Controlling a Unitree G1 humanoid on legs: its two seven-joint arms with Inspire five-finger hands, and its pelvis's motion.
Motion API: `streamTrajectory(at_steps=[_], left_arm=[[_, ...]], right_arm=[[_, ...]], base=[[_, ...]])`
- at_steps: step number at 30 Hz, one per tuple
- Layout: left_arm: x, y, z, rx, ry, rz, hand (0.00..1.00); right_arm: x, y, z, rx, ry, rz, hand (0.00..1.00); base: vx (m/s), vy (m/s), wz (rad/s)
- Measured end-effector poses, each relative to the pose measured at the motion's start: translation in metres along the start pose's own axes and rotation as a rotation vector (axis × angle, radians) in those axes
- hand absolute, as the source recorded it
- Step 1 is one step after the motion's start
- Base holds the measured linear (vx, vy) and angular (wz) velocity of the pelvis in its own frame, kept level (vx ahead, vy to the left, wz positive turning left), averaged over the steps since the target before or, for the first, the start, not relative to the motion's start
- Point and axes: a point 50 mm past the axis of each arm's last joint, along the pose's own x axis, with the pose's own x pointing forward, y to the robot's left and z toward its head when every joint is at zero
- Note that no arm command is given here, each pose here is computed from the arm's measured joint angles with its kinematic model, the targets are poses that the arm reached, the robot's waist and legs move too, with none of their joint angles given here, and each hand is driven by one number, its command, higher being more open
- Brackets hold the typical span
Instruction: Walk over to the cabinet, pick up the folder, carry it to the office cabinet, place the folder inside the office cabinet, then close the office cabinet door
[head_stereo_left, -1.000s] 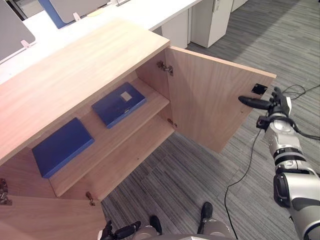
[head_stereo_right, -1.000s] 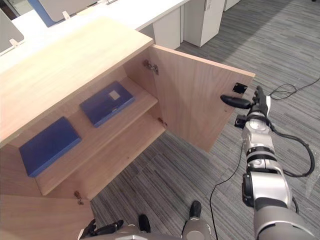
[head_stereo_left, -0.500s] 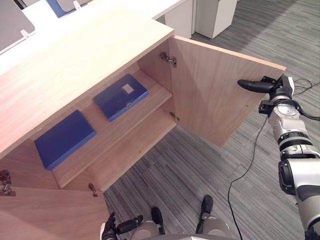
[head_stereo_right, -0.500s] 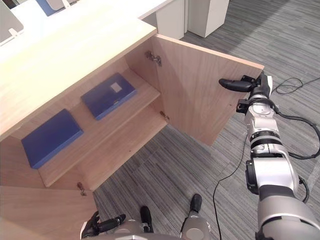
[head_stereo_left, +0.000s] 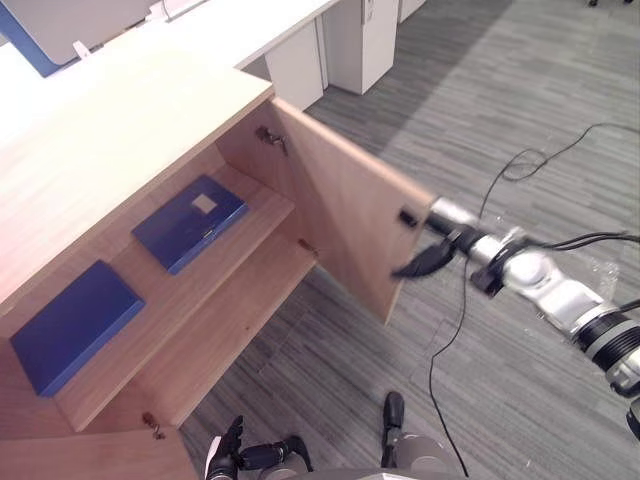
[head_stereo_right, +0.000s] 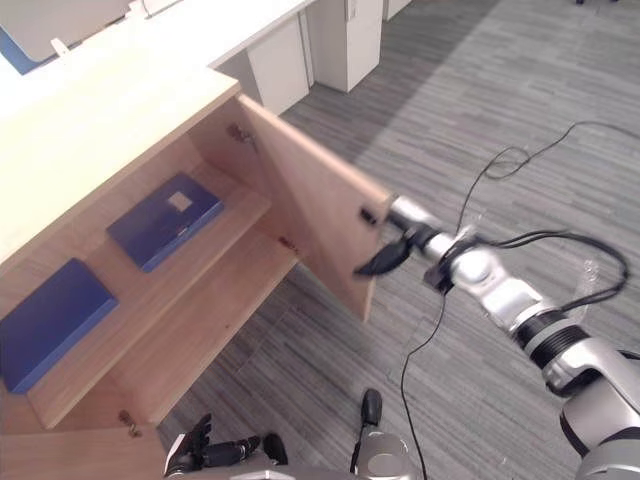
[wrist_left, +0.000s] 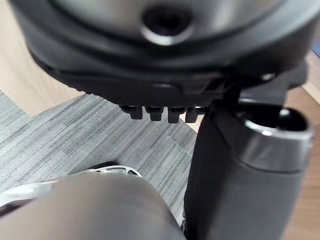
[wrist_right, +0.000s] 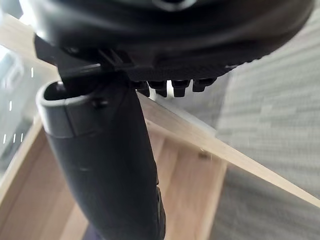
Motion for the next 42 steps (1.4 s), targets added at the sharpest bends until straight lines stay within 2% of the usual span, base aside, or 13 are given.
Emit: streamTrajectory(at_steps=[3, 6, 10, 16, 20, 23, 29, 33, 35, 40, 42], left_arm=[[0.004, -0.001, 0.005, 0.025, -0.007, -0.002, 1.0], [0.005, 0.001, 0.009, 0.025, -0.018, 0.008, 1.0], [0.006, 0.011, 0.005, 0.012, 0.009, 0.053, 1.0], [0.008, 0.023, 0.002, 0.021, 0.042, 0.094, 1.0], [0.008, 0.021, 0.001, -0.028, 0.047, 0.11, 1.0], [0.008, 0.027, 0.001, -0.044, 0.047, 0.13, 1.0], [0.01, 0.025, 0.008, -0.059, 0.028, 0.148, 1.0], [0.014, 0.026, 0.014, -0.125, 0.045, 0.185, 1.0], [0.012, 0.023, 0.005, -0.216, 0.091, 0.212, 1.0], [0.01, 0.031, 0.002, -0.43, 0.098, 0.282, 1.0], [0.009, 0.03, 0.002, -0.546, 0.093, 0.314, 1.0]], right_arm=[[0.011, 0.052, 0.005, 0.021, -0.048, 0.24, 1.0], [0.02, 0.097, 0.009, 0.119, -0.1, 0.365, 1.0], [0.031, 0.125, 0.009, 0.23, -0.112, 0.369, 1.0], [0.052, 0.15, 0.011, 0.468, -0.108, 0.245, 1.0], [0.055, 0.16, -0.009, 0.594, -0.009, 0.147, 1.0], [0.049, 0.174, -0.037, 0.661, 0.138, 0.048, 1.0], [0.0, 0.215, -0.116, 0.947, 0.604, -0.258, 1.0], [-0.049, 0.269, -0.147, 1.182, 0.981, -0.413, 1.0], [-0.06, 0.274, -0.152, 1.256, 1.041, -0.497, 1.0], [-0.072, 0.289, -0.151, 1.319, 1.092, -0.541, 1.0], [-0.074, 0.295, -0.15, 1.429, 1.11, -0.619, 1.0]], base=[[0.03, -0.074, 0.13], [0.04, -0.015, 0.24], [0.05, 0.064, 0.07], [0.03, 0.095, 0.09], [0.0, 0.135, 0.4], [0.03, 0.091, 0.88], [0.05, -0.044, 1.73], [0.08, -0.282, 1.28], [0.08, -0.332, 0.56], [0.04, -0.227, 0.81], [-0.01, -0.14, 0.94]])
